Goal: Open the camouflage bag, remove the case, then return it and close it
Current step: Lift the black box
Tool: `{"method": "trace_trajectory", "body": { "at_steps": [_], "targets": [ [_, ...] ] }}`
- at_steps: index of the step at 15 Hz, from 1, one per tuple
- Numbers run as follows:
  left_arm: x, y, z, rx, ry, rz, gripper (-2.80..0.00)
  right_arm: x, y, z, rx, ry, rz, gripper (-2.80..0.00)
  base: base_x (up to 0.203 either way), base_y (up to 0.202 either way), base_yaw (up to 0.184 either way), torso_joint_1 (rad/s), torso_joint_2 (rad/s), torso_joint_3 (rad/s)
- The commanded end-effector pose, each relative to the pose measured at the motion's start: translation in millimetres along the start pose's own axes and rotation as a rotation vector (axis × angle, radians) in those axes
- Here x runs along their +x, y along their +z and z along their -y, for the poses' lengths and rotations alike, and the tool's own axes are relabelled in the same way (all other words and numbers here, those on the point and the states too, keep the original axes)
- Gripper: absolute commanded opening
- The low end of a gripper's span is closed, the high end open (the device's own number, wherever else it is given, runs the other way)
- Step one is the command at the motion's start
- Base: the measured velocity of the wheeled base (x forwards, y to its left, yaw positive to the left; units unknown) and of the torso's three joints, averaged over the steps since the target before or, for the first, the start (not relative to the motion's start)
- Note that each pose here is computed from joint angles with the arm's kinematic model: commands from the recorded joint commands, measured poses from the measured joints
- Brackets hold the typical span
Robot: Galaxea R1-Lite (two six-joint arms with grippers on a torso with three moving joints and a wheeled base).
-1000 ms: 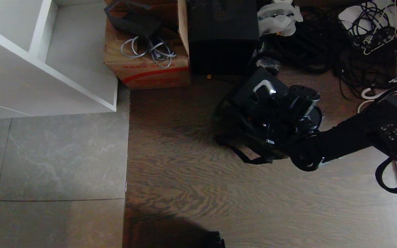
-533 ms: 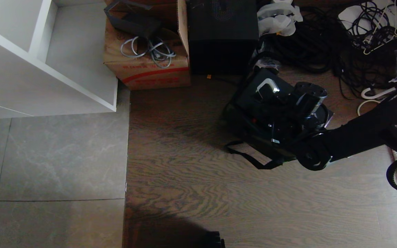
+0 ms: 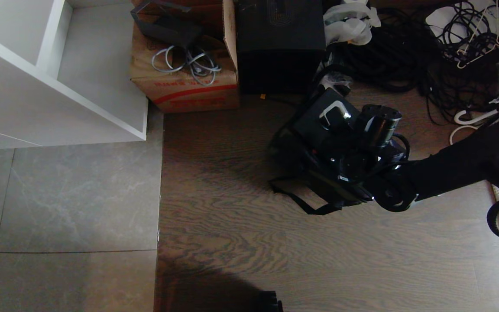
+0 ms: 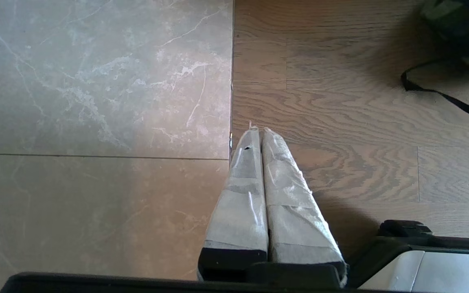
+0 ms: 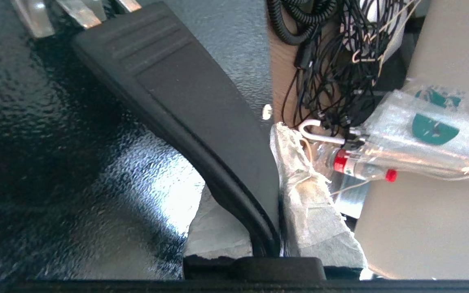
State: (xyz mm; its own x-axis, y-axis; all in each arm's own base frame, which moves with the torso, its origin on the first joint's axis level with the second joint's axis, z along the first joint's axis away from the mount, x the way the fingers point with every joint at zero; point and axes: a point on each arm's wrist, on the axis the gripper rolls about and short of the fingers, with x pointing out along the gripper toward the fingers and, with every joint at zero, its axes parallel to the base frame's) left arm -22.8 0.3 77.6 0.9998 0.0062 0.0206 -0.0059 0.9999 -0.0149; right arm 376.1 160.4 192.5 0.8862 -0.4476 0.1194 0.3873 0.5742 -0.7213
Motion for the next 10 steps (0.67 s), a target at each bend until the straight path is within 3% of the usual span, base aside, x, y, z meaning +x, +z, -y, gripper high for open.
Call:
{"method": "trace_trajectory", "body": {
  "at_steps": [1,5,10],
  "targets": [
    [0.6,-2.5,0.0,-0.001,0.002,-0.008,-2.80,-1.1,-2.8,-1.3,0.020,0.014,-0.016,-2.80,0.000,0.000,0.000,0.000,0.00,0.000],
    [0.6,-2.3,0.0,-0.001,0.002,-0.008,-2.80,-0.3,-3.4,-4.5,0.059,0.077,-0.043,-2.80,0.000,0.000,0.000,0.000,0.00,0.000],
    [0.5,-2.5,0.0,-0.001,0.002,-0.007,-2.80,-0.2,-0.8,-1.4,0.080,0.074,-0.038,-2.80,0.000,0.000,0.000,0.000,0.00,0.000]
  ]
}}
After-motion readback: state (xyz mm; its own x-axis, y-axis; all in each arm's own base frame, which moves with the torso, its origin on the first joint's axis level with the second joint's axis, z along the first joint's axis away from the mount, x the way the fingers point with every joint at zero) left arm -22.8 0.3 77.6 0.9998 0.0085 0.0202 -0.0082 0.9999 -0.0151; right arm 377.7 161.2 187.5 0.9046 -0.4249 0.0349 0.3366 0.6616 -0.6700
